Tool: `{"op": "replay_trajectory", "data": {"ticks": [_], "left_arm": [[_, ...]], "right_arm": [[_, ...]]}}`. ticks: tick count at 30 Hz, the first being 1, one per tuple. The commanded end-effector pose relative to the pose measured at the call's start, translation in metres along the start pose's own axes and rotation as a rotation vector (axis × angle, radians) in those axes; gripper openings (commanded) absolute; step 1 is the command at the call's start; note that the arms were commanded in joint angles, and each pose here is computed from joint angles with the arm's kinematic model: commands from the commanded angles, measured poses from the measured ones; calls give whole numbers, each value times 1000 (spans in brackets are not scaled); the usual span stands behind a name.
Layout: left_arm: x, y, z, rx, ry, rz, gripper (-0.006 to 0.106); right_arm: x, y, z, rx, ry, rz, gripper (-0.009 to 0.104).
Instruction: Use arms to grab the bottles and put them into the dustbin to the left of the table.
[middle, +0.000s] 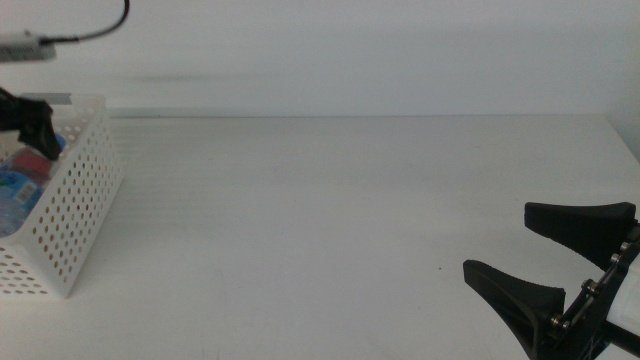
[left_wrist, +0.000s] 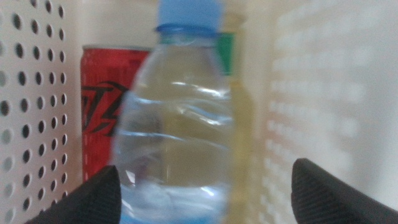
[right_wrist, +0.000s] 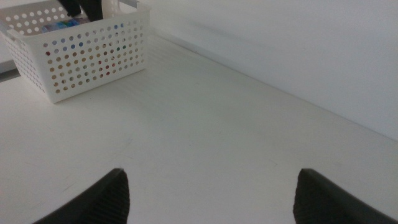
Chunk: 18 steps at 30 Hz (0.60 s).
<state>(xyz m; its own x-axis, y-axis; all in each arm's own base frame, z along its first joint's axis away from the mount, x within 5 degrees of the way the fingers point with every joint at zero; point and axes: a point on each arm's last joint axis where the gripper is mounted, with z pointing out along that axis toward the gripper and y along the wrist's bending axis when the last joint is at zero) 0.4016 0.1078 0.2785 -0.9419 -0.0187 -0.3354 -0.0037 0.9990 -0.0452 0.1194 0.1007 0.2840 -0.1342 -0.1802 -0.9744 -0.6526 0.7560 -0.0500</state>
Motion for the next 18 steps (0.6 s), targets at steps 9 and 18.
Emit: {"op": "replay_trajectory", "data": {"ticks": [9,18], "left_arm": [[38,-60,-100,52,-273,-34,90],[84,-110,-178,120,-540,92,90]], "right_arm": [[-16,-2,-2,11,-109,-9,76],[-16,-2,-2,11,-109,-9,76]]}}
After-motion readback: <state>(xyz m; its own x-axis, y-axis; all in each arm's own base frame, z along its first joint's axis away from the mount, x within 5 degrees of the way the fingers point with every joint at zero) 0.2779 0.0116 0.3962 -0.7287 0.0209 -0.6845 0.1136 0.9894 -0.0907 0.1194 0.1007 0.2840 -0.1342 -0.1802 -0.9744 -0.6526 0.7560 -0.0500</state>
